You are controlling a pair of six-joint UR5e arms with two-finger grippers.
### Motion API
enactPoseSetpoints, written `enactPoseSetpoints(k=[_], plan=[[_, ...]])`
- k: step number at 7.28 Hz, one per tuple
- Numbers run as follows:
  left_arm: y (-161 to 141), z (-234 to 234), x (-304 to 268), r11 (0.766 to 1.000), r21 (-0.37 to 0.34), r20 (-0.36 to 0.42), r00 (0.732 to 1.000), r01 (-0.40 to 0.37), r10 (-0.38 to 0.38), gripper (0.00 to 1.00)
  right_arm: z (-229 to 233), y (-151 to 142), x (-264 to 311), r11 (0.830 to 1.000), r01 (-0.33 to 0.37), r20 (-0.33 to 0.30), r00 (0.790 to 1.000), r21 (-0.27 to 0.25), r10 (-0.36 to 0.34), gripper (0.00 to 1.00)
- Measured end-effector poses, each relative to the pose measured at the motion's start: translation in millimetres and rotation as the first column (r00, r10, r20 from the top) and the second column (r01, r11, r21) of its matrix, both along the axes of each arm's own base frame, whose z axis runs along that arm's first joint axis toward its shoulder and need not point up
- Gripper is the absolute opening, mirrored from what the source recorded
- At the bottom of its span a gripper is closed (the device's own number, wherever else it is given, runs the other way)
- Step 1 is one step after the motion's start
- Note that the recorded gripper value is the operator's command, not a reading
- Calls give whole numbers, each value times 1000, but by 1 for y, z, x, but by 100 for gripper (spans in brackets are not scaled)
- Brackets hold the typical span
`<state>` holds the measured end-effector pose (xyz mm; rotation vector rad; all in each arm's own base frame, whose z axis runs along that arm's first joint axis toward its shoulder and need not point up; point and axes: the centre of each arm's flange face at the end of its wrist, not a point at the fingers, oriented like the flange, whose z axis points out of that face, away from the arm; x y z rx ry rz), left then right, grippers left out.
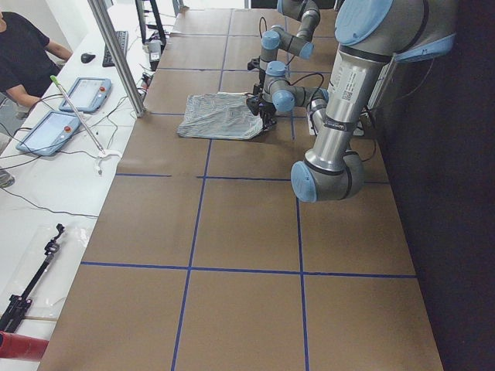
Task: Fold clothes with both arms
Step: 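Move the right gripper down the shirt's side to its near corner beside the left gripper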
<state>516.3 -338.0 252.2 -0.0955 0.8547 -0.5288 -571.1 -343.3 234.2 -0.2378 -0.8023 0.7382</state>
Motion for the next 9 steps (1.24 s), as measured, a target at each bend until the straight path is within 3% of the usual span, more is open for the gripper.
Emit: enactPoseSetpoints(k=[8, 9], plan=[[1, -1, 1, 1000, 0, -1, 1000, 0, 0, 0, 33, 13, -28, 1000, 15, -67, 998, -24, -16, 99], [1, -1, 0, 1000, 0, 0, 1000, 0, 0, 0, 34, 15, -30, 1000, 15, -69, 997, -22, -17, 80]])
